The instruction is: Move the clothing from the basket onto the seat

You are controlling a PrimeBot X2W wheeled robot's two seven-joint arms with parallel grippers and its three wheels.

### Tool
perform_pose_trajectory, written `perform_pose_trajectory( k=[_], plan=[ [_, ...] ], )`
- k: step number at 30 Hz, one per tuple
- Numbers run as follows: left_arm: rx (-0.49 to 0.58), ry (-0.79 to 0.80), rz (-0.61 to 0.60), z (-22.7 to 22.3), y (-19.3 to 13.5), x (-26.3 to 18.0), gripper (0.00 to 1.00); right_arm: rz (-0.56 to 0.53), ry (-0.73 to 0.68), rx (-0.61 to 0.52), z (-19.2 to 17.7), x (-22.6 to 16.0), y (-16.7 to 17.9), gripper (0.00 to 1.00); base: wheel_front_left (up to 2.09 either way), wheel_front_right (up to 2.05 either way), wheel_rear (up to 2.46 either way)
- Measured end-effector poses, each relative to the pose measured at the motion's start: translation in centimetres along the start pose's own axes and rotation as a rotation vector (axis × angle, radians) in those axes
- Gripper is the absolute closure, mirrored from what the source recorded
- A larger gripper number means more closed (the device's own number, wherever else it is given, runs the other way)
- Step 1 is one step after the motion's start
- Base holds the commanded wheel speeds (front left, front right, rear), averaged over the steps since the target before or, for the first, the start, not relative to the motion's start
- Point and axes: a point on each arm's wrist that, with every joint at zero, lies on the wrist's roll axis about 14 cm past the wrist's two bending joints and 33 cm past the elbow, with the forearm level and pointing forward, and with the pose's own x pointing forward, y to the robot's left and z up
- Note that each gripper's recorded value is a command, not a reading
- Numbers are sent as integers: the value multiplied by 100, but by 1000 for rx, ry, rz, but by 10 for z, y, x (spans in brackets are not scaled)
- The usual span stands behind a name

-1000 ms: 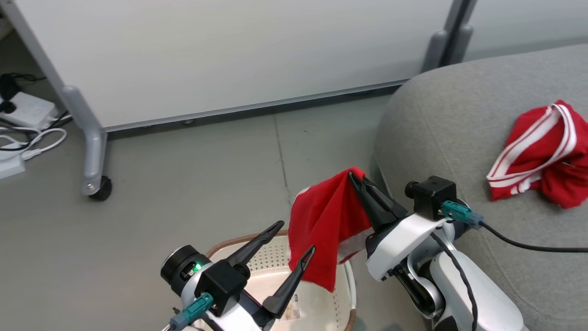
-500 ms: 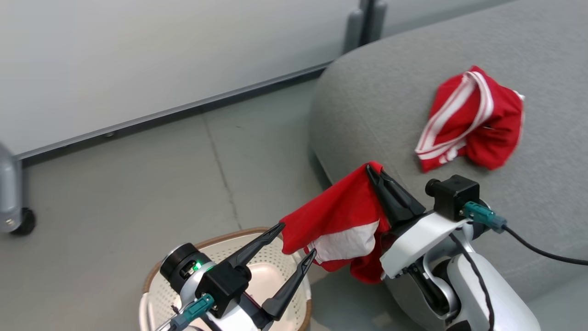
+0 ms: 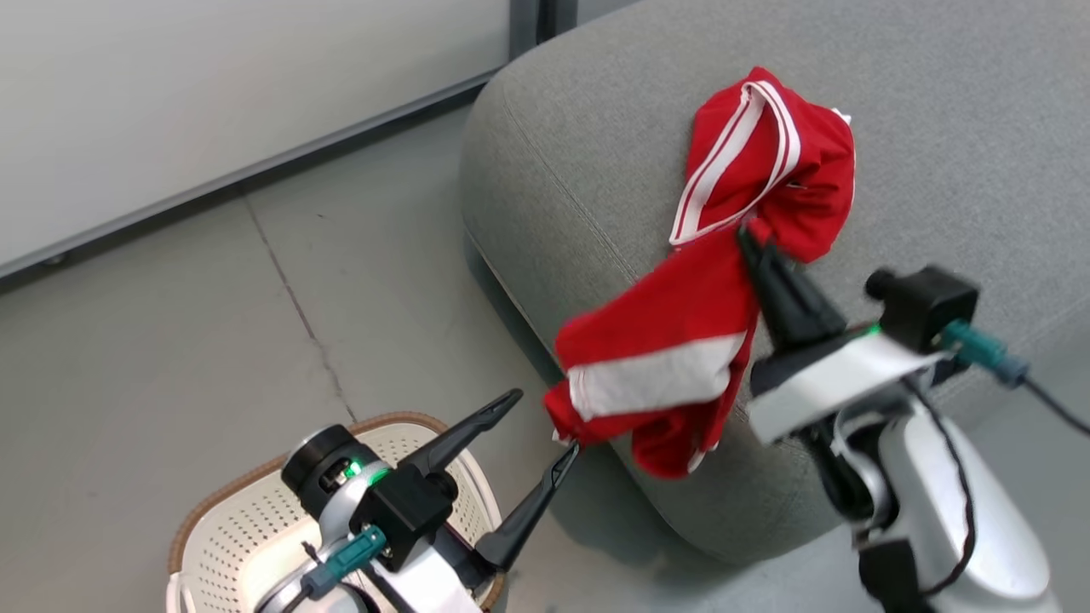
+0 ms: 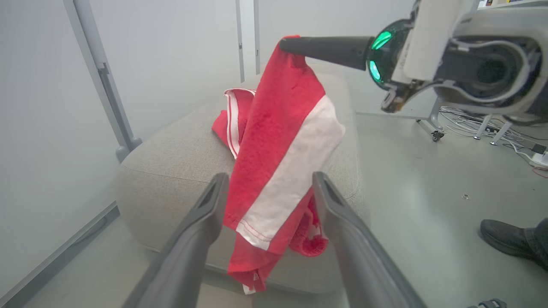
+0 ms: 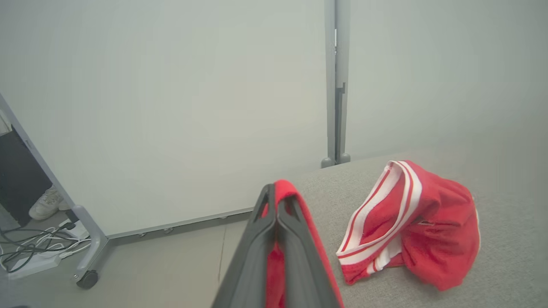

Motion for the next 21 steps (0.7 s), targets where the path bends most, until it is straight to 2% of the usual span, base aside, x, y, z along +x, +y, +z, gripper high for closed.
perform_pose_trajectory(
  k=[4, 14, 18, 21],
  plan=[
    [9, -15, -13, 3, 9, 7, 0, -32, -95, -26, 35, 23, -18, 100, 0, 0, 0],
    [36, -59, 2, 8, 46, 15, 0, -94, -401, -178, 163, 90, -66, 100, 0, 0, 0],
    [45, -64, 17, 3, 64, 15, 0, -133, -478, -241, 196, 114, -85, 100, 0, 0, 0],
    [48, -66, 25, -2, 77, 15, 0, -161, -496, -284, 203, 133, -99, 100, 0, 0, 0]
  ],
)
